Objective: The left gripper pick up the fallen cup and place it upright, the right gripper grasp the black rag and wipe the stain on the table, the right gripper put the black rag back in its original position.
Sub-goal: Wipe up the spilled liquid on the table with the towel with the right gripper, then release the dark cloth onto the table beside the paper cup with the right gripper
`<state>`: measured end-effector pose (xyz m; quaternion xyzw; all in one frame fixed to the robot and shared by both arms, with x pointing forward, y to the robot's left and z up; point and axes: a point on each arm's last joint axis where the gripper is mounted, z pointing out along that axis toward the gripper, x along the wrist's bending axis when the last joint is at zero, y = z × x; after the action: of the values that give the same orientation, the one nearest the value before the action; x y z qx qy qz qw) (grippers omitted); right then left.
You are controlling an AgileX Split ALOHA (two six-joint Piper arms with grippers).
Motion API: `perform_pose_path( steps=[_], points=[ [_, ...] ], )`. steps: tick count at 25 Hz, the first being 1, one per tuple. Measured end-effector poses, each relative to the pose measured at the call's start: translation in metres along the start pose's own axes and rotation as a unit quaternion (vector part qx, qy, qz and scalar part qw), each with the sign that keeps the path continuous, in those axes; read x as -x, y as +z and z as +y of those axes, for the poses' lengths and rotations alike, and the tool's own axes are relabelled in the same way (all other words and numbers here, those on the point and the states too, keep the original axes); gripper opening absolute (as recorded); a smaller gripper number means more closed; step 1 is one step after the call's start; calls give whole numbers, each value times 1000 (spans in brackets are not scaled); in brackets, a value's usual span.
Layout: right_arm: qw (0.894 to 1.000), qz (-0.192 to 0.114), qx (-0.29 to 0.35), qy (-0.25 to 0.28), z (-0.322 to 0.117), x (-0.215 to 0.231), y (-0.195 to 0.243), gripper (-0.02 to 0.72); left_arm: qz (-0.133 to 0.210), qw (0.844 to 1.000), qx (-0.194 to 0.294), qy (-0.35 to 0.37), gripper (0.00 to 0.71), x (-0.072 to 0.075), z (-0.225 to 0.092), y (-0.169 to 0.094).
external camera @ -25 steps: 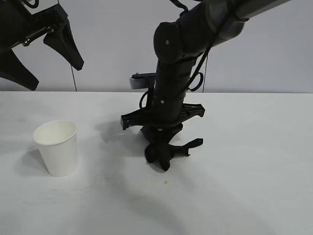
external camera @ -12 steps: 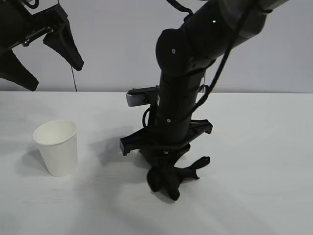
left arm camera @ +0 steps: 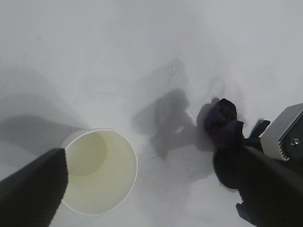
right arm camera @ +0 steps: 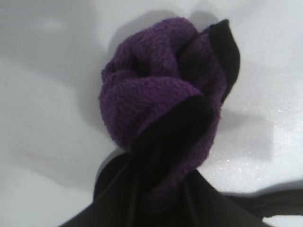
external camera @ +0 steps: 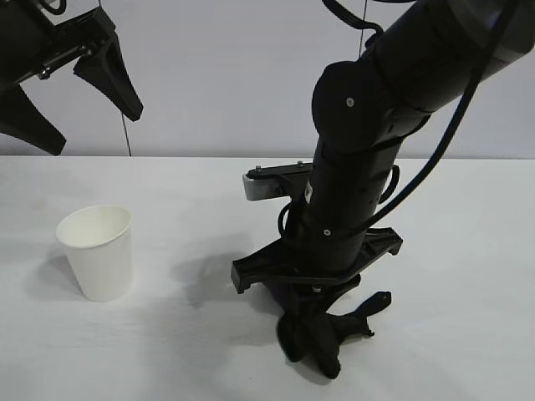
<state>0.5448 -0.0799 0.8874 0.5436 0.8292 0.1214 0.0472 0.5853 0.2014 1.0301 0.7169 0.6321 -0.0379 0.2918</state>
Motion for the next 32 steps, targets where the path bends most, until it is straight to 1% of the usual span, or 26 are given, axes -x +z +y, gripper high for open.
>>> perform_pose_path(
  steps=[2,6,9,15,19,20,21,24,25,26,28,32],
  points=[
    [1000,1,3,7,5,-2,1,115,0,1000,0,0,693,0,0,0],
    [1000,1,13,27,27,0,5,115,0,1000,0,0,693,0,0,0],
    [998,-5,19,55,41,19,3,115,0,1000,0,0,693,0,0,0],
    [994,-39,-6,99,42,75,0,115,0,1000,0,0,693,0,0,0],
    [993,-43,-8,110,42,87,-6,115,0,1000,0,0,693,0,0,0],
    [993,-41,-7,111,43,87,-8,132,0,1000,0,0,693,0,0,0],
    [993,-38,-2,115,44,86,-12,183,0,1000,0,0,693,0,0,0],
    [992,-27,15,124,47,84,-28,440,1,1000,2,0,693,0,0,0],
    [992,-27,22,123,48,83,-35,498,1,1000,3,0,693,0,1,0],
    [991,-24,28,125,49,83,-42,530,1,1000,4,0,693,0,1,0],
    [990,-19,43,133,50,84,-58,559,1,1000,6,0,693,0,1,0],
    [981,7,77,177,51,97,-97,570,2,1000,7,0,693,0,1,0]
  ],
)
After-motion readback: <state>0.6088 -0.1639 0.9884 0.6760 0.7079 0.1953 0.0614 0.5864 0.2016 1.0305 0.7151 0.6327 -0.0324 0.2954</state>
